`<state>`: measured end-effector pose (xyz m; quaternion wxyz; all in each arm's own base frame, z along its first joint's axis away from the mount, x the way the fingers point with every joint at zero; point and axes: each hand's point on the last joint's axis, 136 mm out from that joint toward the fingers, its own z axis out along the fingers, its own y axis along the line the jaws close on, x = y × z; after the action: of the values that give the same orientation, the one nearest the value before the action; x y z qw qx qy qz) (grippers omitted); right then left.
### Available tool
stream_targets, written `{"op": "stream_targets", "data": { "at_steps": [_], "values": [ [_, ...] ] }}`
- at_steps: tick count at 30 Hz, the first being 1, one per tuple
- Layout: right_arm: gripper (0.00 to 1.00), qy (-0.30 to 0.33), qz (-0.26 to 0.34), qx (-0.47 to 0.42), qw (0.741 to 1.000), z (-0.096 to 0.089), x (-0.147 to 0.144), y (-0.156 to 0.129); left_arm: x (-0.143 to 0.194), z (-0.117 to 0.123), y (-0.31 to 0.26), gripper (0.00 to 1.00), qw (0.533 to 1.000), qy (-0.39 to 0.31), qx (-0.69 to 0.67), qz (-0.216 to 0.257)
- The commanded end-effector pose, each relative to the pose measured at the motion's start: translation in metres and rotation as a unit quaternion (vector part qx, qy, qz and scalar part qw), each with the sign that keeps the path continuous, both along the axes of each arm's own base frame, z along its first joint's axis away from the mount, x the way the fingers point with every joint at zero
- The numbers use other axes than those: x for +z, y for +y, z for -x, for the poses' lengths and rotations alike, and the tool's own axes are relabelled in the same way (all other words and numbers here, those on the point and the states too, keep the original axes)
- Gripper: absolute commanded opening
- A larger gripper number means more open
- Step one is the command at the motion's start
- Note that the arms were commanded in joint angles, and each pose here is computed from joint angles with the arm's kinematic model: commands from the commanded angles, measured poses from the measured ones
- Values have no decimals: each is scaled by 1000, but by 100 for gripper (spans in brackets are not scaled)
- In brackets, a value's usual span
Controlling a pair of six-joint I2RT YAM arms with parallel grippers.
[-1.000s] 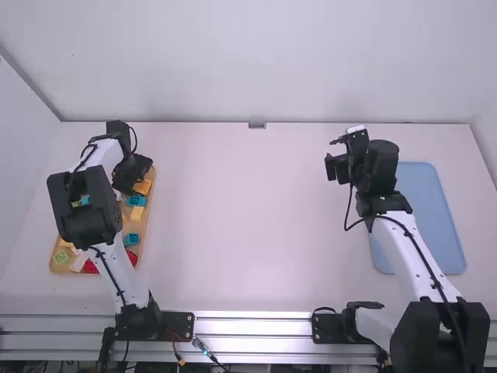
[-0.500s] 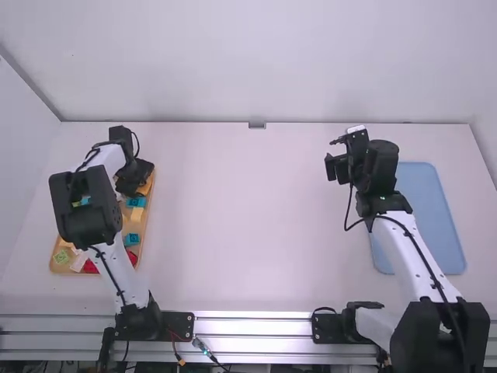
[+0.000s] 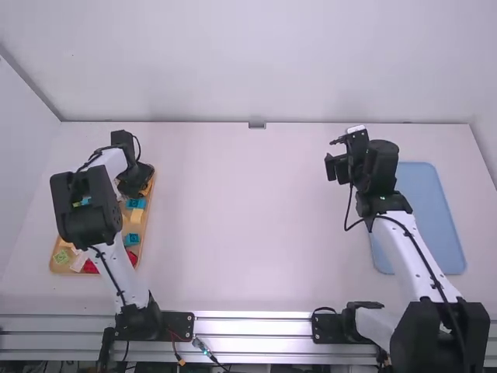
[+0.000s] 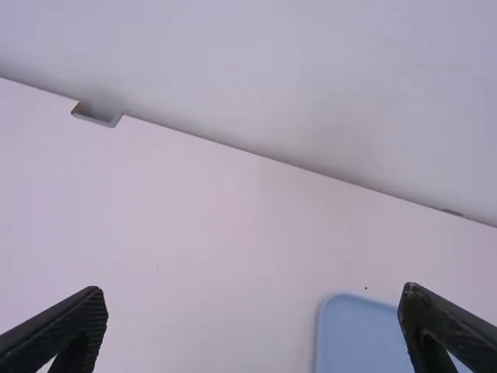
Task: Assemble lego blocks to make yellow taxi
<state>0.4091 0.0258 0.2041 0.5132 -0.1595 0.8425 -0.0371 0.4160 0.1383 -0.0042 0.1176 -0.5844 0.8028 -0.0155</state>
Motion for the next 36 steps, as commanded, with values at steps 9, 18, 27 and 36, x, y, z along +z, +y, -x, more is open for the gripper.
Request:
{"op": "stream_targets", "data": {
  "at_steps": [9,18,27,36],
  "values": [
    [99,-15,-1,-1,1000,-6,14,0,20,-10,5,44,999,-5,-50,-14],
    [99,-12,-1,-1,1000,-5,13,0,112,-47,-51,42,907,-51,-415,-43],
    [99,-17,-1,-1,1000,-6,15,0,135,-29,-198,2,666,-50,-743,-48],
    [99,-11,-2,-2,1000,-5,12,0,110,17,-304,2,510,16,-854,-101]
  ]
}}
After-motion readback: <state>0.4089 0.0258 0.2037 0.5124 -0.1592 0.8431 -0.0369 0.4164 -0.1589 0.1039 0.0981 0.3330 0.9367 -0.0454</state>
